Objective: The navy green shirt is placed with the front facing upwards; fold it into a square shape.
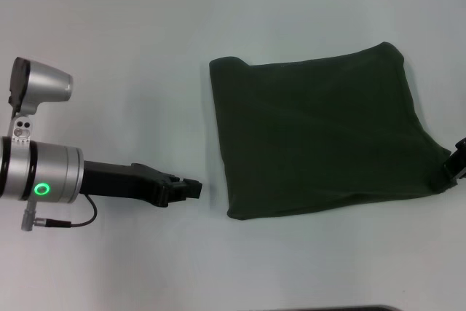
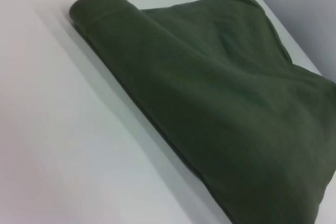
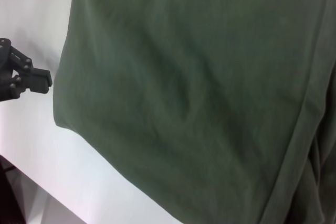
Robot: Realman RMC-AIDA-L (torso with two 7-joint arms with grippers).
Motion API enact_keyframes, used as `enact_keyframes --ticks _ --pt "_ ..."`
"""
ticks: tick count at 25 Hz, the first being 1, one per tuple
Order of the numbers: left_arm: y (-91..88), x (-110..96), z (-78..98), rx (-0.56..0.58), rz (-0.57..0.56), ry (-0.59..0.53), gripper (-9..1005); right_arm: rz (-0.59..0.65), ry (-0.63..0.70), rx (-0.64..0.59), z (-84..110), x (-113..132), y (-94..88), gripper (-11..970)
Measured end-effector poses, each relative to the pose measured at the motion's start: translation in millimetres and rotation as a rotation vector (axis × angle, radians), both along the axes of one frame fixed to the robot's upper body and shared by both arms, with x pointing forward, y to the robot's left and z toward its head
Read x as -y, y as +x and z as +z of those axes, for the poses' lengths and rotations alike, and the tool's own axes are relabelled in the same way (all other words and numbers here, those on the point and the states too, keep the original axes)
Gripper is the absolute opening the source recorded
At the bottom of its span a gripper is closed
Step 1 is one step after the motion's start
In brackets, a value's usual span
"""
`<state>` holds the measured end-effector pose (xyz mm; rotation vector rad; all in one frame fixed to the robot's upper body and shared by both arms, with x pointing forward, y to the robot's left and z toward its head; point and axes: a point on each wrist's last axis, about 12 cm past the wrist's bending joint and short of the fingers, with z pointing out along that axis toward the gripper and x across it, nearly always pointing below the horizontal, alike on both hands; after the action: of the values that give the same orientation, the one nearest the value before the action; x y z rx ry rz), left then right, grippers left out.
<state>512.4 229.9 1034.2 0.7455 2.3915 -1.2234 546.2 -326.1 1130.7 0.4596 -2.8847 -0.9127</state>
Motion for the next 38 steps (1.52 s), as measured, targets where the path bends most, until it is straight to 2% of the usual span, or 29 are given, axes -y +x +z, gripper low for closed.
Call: enact_keyframes --ticks 7,11,16,22,25,26,30,33,35,38 --pt "-0.6 -5 6.1 -0.003 0.002 -0.041 45 -0.006 0.01 0.007 2.6 1 1.4 12" --pt "1.0 -17 16.1 0.016 0.039 -0.094 48 -0.016 0.007 0.015 5.5 3 3.6 63" --pt "2.3 -31 22.8 0.029 0.111 -0.135 109 -0.024 0.018 0.019 8.2 6 3.9 126" --pt "3.4 -36 27.8 0.041 0.118 -0.144 283 -0.057 -0.007 0.036 14.2 18 5.3 357" --pt "2.5 -39 36.2 0.054 0.107 -0.177 523 -0.092 0.049 0.098 28.4 23 10.2 422" --pt "2.1 -40 39.9 0.06 0.105 -0.196 533 -0.096 0.082 0.121 33.4 22 11.9 443" --pt "3.1 -45 50.1 0.076 0.111 -0.242 575 -0.063 0.255 0.189 48.6 6 18.8 529" --pt "4.4 -52 55.3 0.079 0.138 -0.254 607 -0.003 0.34 0.156 44.6 -16 21.2 571" --pt "3.7 -56 57.9 0.081 0.155 -0.268 628 0.035 0.339 0.123 37.9 -29 22.0 568" --pt "2.7 -61 59.7 0.088 0.176 -0.284 636 0.068 0.27 0.083 23.7 -40 22.1 562"
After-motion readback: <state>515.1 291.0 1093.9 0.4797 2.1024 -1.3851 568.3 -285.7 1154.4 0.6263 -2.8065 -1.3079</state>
